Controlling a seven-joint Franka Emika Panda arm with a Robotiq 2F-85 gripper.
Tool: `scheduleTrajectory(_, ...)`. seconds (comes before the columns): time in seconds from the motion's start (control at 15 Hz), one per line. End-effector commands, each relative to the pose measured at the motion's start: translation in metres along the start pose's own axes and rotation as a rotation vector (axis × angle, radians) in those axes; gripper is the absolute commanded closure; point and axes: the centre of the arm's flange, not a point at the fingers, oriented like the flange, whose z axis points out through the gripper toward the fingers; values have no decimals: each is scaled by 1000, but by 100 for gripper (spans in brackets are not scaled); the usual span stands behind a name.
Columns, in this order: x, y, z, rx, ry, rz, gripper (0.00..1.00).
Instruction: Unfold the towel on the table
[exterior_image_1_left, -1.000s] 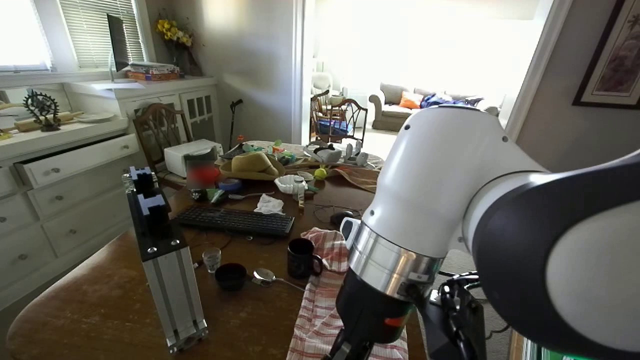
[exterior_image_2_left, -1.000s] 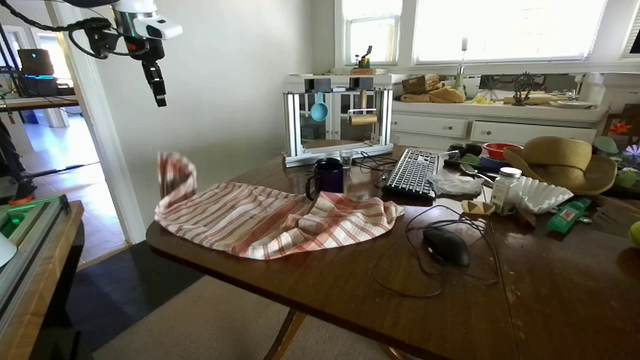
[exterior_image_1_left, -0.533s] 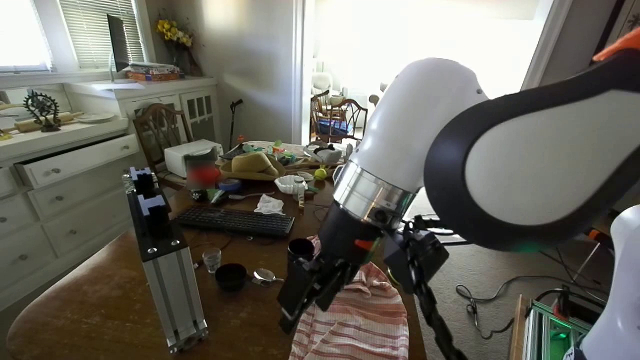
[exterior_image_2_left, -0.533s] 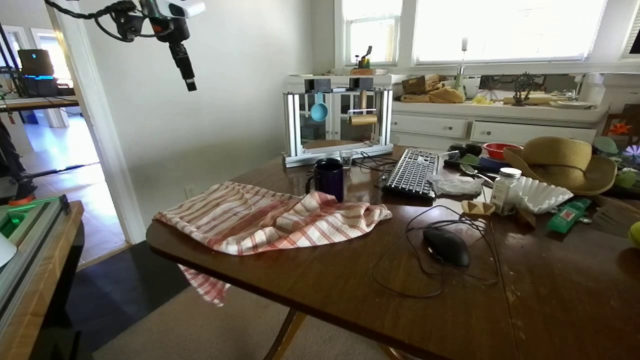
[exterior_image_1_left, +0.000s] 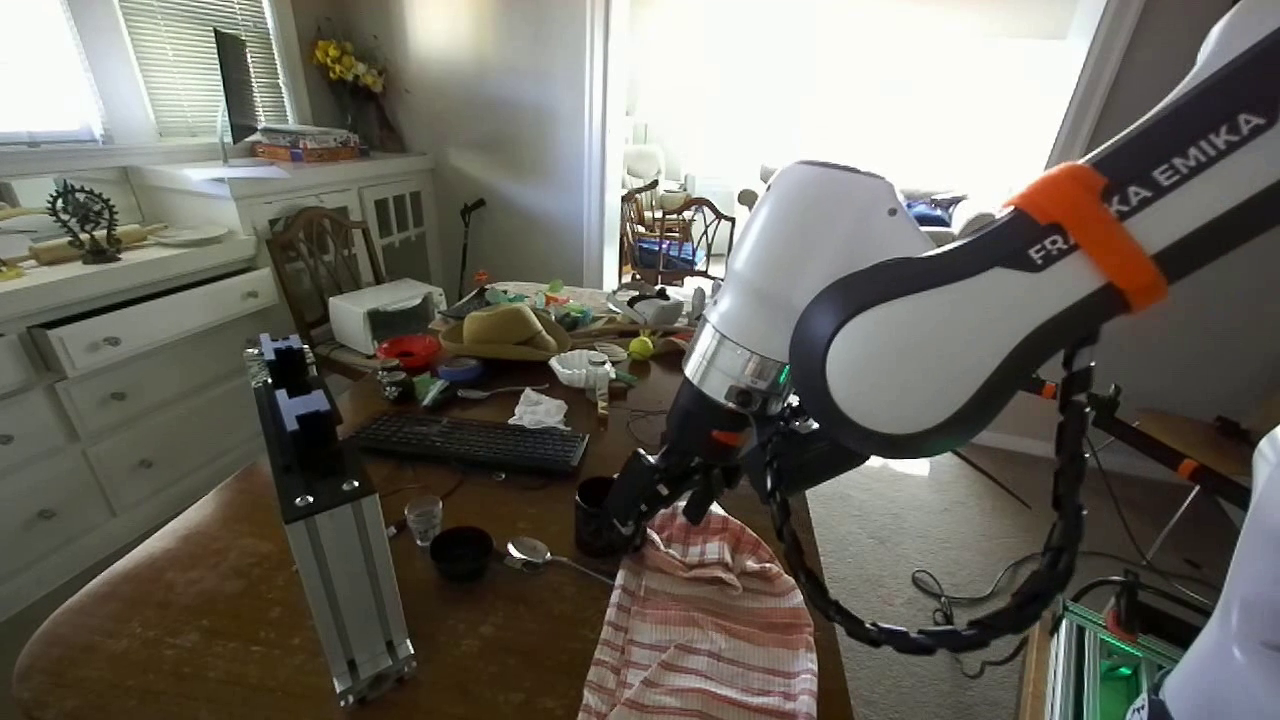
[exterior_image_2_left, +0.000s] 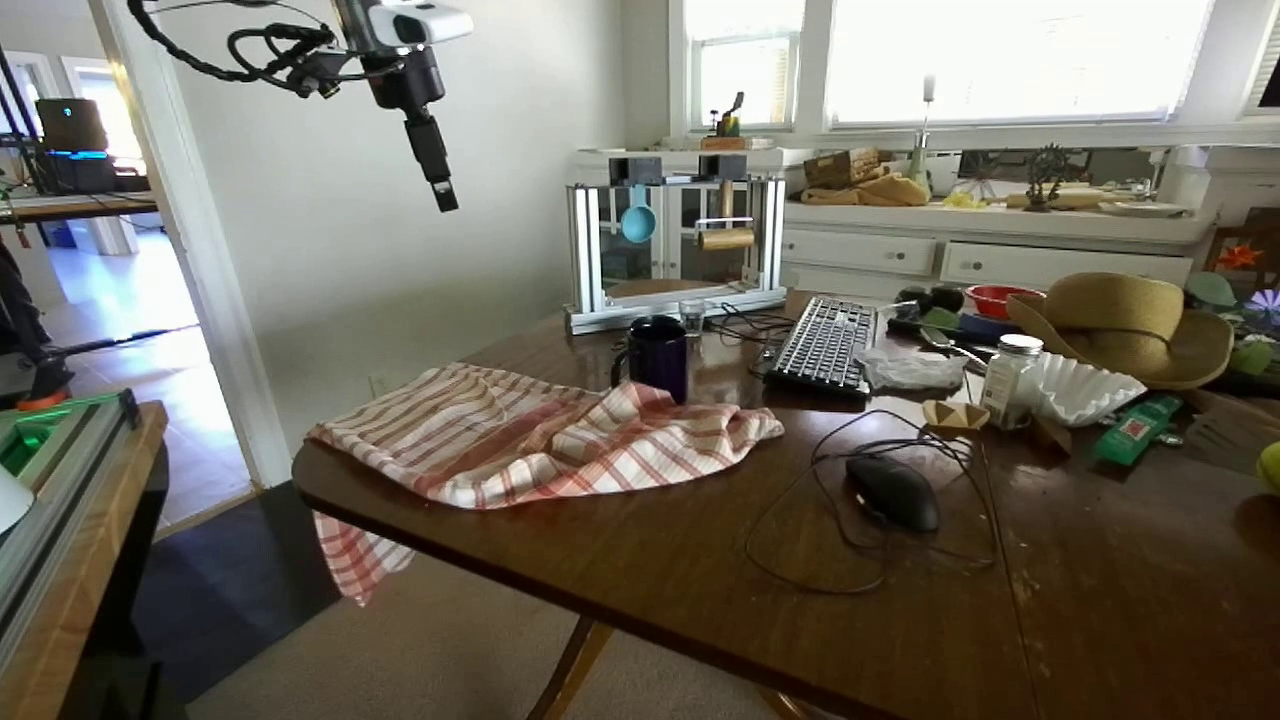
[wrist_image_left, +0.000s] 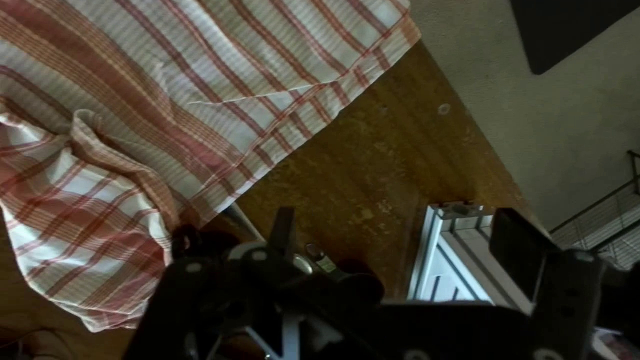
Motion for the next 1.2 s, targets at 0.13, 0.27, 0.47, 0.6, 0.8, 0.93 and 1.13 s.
scheduleTrajectory(0.13,17,32,11,-33,10,45,0)
scheduleTrajectory(0.27,21,37,6,-39,14,41,0)
scheduleTrajectory(0.47,29,49,-2,-84,23,-21,0)
scheduleTrajectory(0.6,40,61,-9,-119,30,-127,0)
scheduleTrajectory(0.8,61,82,-19,-152,55,-293,0)
scheduleTrajectory(0.93,75,97,-25,-173,58,-395,0)
scheduleTrajectory(1.13,91,121,-34,-174,16,-493,0)
